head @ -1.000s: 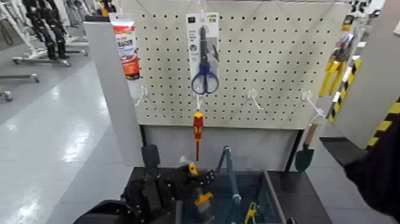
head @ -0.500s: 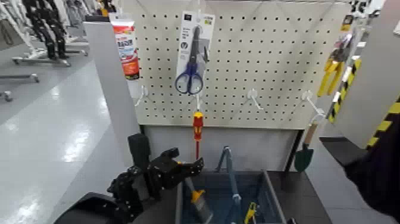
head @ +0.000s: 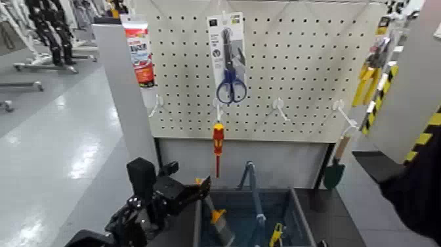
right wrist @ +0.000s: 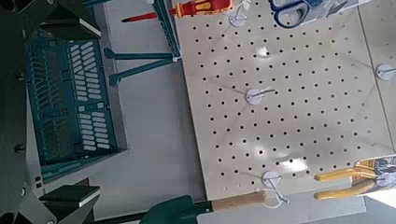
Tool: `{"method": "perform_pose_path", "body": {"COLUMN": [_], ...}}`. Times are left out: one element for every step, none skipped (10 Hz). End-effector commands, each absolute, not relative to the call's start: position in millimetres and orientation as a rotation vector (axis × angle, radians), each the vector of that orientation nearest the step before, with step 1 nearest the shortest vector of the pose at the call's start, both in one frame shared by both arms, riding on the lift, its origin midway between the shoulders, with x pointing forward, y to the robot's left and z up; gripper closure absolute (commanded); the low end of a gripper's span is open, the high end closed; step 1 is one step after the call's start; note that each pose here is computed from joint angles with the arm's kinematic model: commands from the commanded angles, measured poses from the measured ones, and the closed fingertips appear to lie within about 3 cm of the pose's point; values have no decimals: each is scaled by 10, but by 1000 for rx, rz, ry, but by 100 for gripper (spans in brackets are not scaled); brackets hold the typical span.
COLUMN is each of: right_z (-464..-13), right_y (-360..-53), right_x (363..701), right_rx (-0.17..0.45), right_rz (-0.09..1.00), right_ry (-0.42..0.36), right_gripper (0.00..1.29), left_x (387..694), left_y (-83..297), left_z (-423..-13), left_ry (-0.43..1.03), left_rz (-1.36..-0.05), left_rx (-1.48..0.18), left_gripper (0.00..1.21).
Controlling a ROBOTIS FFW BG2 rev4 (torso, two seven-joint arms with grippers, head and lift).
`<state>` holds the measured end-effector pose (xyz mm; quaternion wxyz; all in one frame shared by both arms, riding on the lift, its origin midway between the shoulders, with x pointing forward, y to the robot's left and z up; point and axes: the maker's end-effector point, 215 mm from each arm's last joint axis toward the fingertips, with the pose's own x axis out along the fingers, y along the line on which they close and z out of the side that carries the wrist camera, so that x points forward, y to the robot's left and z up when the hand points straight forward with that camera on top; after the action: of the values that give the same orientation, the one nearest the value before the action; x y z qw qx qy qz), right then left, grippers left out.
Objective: Put the yellow paint brush into the crate.
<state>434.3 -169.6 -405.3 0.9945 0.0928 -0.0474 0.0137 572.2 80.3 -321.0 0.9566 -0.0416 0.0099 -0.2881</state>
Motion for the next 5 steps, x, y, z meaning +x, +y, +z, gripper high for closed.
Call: {"method": "perform_pose_path", "body": {"right_z": [-4033, -4012, -4010, -3989, -3965], "right_y": [-1708, -1712, -1711, -1719, -1705], "right_x": [4334, 4333, 4327, 4321, 4317], "right_rx": [183, 179, 176, 172, 165], "right_rz": [25, 26, 26, 24, 26], "right_ry": [-102, -109, -110, -118, -126], "right_gripper": [13, 13, 13, 13, 13], "left_x": [5604, 5545, 5477, 5427, 5375], "left_y": [1015, 1189, 1347, 1449, 1536], "left_z": [-3360, -3408, -3522, -3579, -3622], "left_ry": [3, -25, -23, -24, -22], "left_rz": [-519, -456, -379, -340, -312], "left_rx": [-31, -22, -34, -36, -31], "left_gripper": [11, 11, 11, 11, 11]}}
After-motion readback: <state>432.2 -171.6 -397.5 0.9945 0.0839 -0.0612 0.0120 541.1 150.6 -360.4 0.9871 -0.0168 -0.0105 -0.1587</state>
